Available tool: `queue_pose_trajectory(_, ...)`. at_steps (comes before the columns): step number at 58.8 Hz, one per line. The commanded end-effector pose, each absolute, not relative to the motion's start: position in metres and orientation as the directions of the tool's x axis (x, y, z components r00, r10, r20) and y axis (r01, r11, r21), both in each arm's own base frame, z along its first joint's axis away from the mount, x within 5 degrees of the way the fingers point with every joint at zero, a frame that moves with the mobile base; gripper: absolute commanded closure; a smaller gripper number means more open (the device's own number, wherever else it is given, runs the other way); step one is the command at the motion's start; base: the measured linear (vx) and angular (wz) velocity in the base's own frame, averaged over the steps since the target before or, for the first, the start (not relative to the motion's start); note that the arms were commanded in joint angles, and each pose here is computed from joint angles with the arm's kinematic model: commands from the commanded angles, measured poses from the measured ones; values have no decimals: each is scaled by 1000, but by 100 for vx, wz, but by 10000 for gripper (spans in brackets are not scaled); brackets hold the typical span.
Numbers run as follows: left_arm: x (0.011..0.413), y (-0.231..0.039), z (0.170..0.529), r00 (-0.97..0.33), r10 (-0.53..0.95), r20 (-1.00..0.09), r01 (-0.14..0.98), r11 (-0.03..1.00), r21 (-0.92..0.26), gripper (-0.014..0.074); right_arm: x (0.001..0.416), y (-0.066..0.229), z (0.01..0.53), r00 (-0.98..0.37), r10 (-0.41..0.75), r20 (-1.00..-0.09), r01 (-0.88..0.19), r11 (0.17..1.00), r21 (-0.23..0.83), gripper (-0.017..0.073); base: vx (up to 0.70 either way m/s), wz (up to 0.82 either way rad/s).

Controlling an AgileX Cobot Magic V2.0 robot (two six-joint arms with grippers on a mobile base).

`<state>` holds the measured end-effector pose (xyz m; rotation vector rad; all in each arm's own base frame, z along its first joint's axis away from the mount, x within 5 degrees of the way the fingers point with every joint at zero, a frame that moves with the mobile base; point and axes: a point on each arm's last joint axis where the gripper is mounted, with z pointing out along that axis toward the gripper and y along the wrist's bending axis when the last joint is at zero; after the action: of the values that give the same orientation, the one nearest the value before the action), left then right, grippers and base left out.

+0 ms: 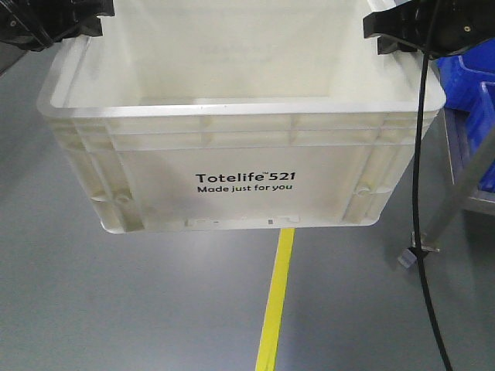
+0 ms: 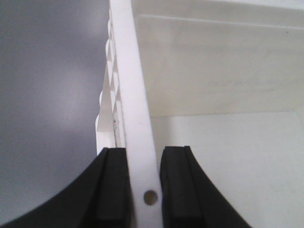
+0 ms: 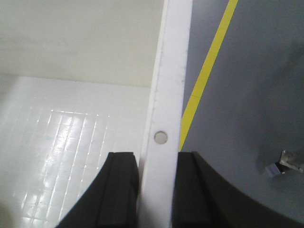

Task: Place moving items into box and shelve
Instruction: 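Keep both grippers clamped on the crate rims as the base turns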

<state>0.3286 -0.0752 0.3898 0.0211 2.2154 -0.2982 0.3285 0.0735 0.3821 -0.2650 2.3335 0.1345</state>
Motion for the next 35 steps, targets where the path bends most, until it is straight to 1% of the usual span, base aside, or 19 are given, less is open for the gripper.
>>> queue_pose_trajectory(1, 317, -79, 439, -411, -169, -896, 189, 945, -265, 607, 321, 77, 427, -492, -86, -866, -252, 966, 48, 572, 48, 5)
queue_pose_trajectory(35, 317, -79, 439, -411, -169, -896, 189, 945, -265, 607, 321, 77, 427, -492, -86, -866, -252, 966, 48, 572, 49, 2)
